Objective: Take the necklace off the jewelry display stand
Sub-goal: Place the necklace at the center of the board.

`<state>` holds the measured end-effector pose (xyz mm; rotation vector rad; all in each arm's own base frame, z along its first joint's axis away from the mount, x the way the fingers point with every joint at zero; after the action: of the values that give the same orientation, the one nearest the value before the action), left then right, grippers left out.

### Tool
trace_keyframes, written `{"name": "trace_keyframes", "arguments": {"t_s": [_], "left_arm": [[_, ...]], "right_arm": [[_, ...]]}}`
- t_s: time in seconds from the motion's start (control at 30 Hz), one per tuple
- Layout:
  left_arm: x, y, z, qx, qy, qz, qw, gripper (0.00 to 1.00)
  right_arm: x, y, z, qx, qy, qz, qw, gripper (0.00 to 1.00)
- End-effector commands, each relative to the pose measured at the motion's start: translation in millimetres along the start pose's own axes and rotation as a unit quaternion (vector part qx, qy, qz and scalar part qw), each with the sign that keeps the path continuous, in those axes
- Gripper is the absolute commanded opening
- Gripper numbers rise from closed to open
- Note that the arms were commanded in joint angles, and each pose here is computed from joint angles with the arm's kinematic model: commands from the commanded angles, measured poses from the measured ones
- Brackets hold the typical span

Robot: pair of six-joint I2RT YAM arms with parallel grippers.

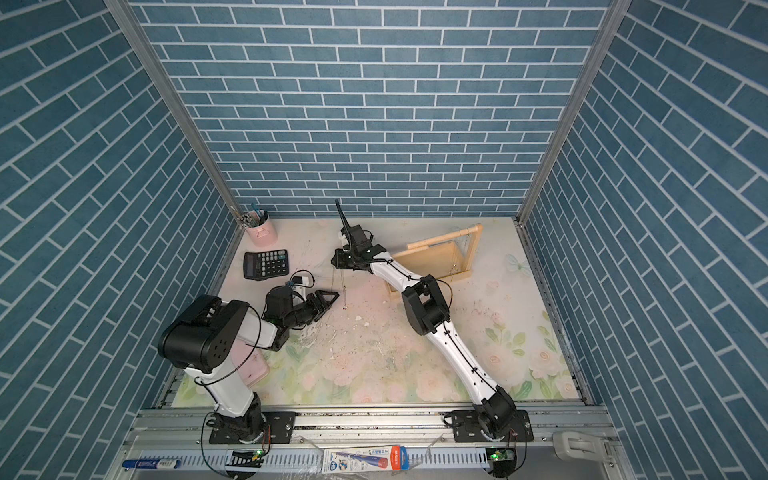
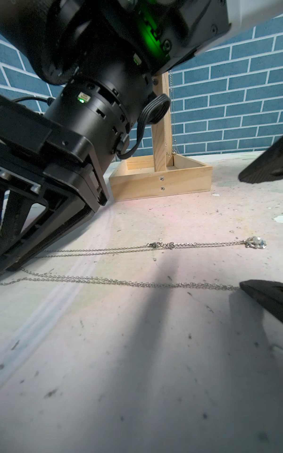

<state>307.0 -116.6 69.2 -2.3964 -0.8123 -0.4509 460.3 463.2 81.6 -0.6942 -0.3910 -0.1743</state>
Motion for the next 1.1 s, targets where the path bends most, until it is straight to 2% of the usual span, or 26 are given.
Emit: {"name": "trace_keyframes", "arguments": {"t_s": [0.0,0.6,1.07], "left_arm": [[-28.8,-7.0,29.8,0.068,-0.048,0.051,0.995,0.65],[-33.6,-11.3,30.7,0.07,-0.051,0.052,0.995,0.65],[-30.9,-13.8,24.0,0.056,-0.058,0.04,0.996,0.65]], "right_arm": [[5.1,2.0,-4.9,0.001,0.022,-0.007,1.0,0.2],[18.5,-7.4,9.1,0.021,0.022,-0.024,0.999,0.21],[35.4,-40.9,41.5,0.032,-0.003,-0.039,0.999,0.37]]}}
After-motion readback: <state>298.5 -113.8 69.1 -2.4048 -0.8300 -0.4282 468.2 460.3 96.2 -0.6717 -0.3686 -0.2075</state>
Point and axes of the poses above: each gripper's point midway between its finger pads, its own y axis out along the fingers, its own z axis along the line the jaws close on, x = y × z, the point moved 7 cm from there along -y, back along the fingers, and after that the axes turned 11 degrees about y, right-handed, at the moved point
